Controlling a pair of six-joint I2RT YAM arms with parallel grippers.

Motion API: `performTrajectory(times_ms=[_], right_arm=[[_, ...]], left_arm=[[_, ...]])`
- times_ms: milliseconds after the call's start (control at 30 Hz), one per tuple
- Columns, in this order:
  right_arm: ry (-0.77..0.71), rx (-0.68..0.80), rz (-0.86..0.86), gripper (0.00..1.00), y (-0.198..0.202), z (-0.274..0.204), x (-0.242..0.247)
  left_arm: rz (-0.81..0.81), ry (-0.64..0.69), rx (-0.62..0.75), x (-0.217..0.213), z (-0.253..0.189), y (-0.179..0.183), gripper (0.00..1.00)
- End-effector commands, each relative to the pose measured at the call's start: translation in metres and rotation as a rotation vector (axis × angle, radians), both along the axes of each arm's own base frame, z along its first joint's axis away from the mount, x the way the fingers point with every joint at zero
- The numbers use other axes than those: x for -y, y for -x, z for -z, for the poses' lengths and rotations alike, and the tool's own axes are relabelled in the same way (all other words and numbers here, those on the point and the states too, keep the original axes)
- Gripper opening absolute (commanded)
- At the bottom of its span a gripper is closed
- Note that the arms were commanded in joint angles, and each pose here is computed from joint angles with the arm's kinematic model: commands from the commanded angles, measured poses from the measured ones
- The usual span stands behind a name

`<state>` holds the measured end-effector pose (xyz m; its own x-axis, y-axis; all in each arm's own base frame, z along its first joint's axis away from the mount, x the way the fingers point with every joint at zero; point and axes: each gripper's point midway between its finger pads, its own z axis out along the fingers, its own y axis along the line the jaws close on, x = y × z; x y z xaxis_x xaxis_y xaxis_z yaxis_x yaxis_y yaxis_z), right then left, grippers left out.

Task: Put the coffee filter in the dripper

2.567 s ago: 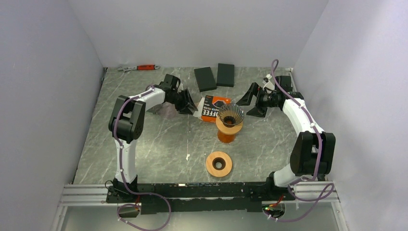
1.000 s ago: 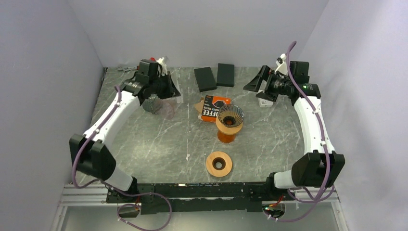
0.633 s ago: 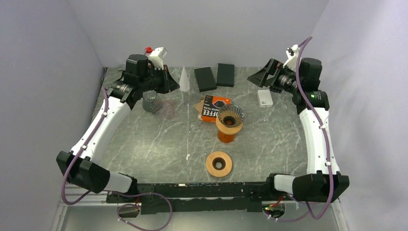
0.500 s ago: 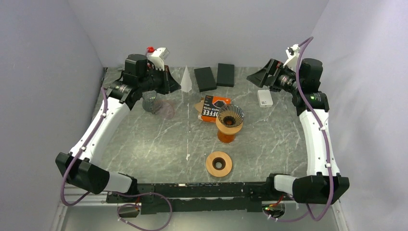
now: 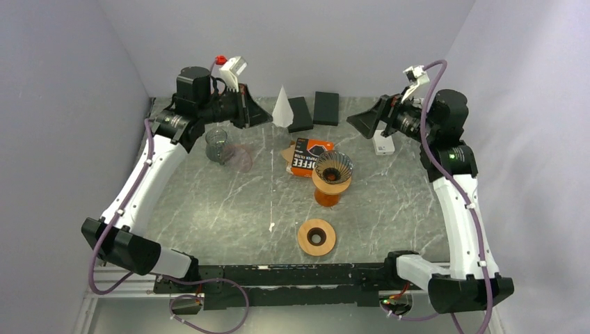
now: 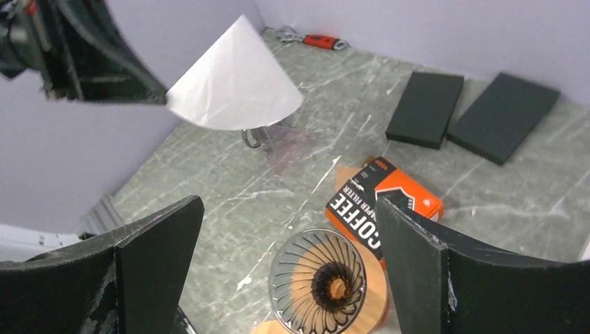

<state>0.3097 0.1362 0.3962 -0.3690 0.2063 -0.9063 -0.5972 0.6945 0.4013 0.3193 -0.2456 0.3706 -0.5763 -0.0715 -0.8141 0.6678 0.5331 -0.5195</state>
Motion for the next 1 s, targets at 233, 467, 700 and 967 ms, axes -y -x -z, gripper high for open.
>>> performTrajectory(times_ms=[233,467,700,967], right_arm=[[0.233,0.377,-0.037,1.00,0.019,-0.020,-0.024],[0.331,0.461,-0.113,1.00,0.020,-0.007,-0.040],[0.387,0.576,-0.105,1.00,0.015,0.000,-0.058],[0.307,0.639,-0.140,0.97,0.016,-0.010,-0.089]], left_arm=[[-0.180,0.222,-0.360,0.010,-0.042,-0.016,0.00],[-0.200,0.402,-0.568,0.021,-0.057,-0.014,0.00],[-0.146,0.445,-0.646,0.034,-0.072,-0.004,0.00],[-0.084,0.503,-0.668,0.055,-0.085,0.010,0.00]])
